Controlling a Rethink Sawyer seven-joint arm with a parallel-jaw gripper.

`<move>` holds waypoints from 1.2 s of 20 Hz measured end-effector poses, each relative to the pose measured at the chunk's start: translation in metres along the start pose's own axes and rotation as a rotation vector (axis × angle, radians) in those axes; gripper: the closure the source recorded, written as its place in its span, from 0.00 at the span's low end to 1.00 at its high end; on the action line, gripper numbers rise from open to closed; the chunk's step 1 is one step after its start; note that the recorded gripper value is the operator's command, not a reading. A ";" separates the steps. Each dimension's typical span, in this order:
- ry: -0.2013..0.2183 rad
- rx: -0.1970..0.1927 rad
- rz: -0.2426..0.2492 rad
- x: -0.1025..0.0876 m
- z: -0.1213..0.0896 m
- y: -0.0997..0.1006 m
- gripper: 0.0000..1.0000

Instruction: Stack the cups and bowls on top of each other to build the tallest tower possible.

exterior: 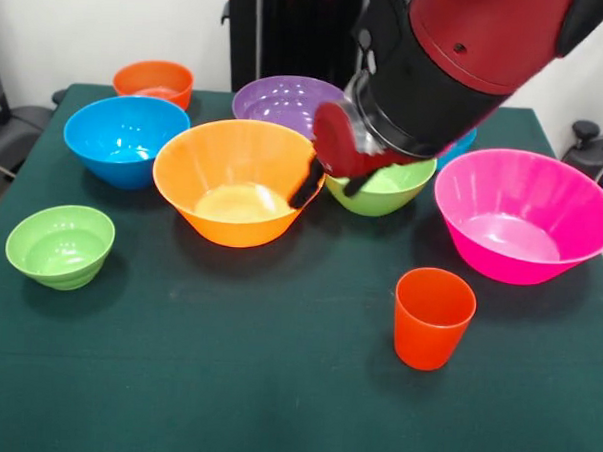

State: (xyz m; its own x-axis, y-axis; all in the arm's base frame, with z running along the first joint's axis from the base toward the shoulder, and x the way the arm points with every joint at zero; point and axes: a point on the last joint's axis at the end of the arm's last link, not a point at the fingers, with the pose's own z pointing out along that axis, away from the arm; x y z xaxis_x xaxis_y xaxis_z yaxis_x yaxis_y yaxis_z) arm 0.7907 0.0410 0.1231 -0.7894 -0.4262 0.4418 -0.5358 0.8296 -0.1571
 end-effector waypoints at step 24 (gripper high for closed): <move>0.141 -0.282 0.002 0.086 0.006 0.052 0.00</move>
State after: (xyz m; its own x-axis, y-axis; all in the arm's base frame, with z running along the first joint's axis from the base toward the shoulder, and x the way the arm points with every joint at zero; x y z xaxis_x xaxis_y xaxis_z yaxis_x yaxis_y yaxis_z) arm 0.6930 0.0452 0.1473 -0.7305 -0.3868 0.5628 -0.4146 0.9061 0.0847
